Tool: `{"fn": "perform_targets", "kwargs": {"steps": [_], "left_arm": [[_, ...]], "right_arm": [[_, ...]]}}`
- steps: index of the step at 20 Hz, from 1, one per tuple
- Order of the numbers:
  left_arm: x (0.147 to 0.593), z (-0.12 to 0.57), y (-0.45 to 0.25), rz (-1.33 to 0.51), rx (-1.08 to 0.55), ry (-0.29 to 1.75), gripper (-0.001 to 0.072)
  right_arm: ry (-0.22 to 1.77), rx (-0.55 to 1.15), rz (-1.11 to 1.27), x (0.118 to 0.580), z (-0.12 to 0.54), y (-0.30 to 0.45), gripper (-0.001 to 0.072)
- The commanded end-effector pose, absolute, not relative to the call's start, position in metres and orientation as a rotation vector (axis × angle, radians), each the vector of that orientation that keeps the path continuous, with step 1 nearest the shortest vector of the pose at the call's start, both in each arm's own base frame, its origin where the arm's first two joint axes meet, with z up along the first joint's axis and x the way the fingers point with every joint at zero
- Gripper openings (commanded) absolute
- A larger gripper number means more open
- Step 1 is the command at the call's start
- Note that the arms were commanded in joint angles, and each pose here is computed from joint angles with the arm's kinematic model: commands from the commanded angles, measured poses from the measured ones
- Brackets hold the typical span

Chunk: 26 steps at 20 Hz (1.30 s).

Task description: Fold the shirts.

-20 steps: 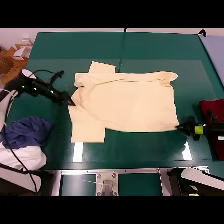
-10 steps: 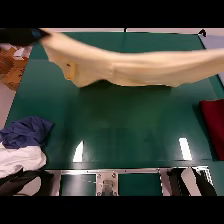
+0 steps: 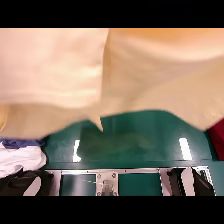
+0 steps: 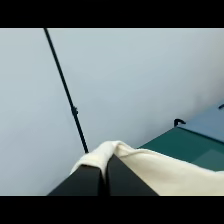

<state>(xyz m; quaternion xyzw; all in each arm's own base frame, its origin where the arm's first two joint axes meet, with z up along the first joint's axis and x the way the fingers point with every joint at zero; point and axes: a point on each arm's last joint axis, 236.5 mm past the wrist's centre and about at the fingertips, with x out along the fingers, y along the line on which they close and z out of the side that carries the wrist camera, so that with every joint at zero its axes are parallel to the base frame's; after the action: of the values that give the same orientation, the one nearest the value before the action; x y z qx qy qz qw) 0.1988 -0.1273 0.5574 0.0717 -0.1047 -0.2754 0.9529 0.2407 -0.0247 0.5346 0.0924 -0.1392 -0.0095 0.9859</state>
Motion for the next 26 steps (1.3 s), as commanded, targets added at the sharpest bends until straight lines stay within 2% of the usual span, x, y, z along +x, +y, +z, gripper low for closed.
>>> {"fn": "perform_targets", "kwargs": {"steps": [1, 6, 10, 13, 15, 19, 23, 26], "left_arm": [[0.255, 0.51, -0.11, -0.507, 0.064, -0.022, 0.0025], [0.393, 0.338, -0.113, -0.586, -0.197, 0.433, 0.0026], [0.47, 0.172, -0.125, -0.592, -0.347, 0.728, 0.0026], [0.509, 0.069, -0.145, -0.558, -0.388, 0.863, 0.0025], [0.539, 0.036, -0.141, -0.488, -0.448, 0.848, 0.0026], [0.588, 0.048, -0.119, -0.37, -0.497, 0.692, 0.0025], [0.611, 0.078, -0.104, -0.321, -0.483, 0.576, 0.0026], [0.614, 0.082, -0.101, -0.311, -0.479, 0.558, 0.0026]], "right_arm": [[-0.176, 0.299, -0.03, 0.276, 0.49, -0.059, 0.0015], [0.19, 0.455, 0.09, 0.376, 0.31, -0.069, 0.0016], [0.44, 0.573, 0.055, 0.449, 0.155, -0.073, 0.0016], [0.59, 0.638, 0.019, 0.495, 0.061, -0.079, 0.0015], [0.659, 0.67, 0.015, 0.522, 0.019, -0.086, 0.0015], [0.657, 0.704, 0.057, 0.576, 0.005, -0.098, 0.0016], [0.587, 0.722, 0.079, 0.611, 0.035, -0.107, 0.0015], [0.538, 0.696, 0.095, 0.62, 0.06, -0.109, 0.0015]]}}
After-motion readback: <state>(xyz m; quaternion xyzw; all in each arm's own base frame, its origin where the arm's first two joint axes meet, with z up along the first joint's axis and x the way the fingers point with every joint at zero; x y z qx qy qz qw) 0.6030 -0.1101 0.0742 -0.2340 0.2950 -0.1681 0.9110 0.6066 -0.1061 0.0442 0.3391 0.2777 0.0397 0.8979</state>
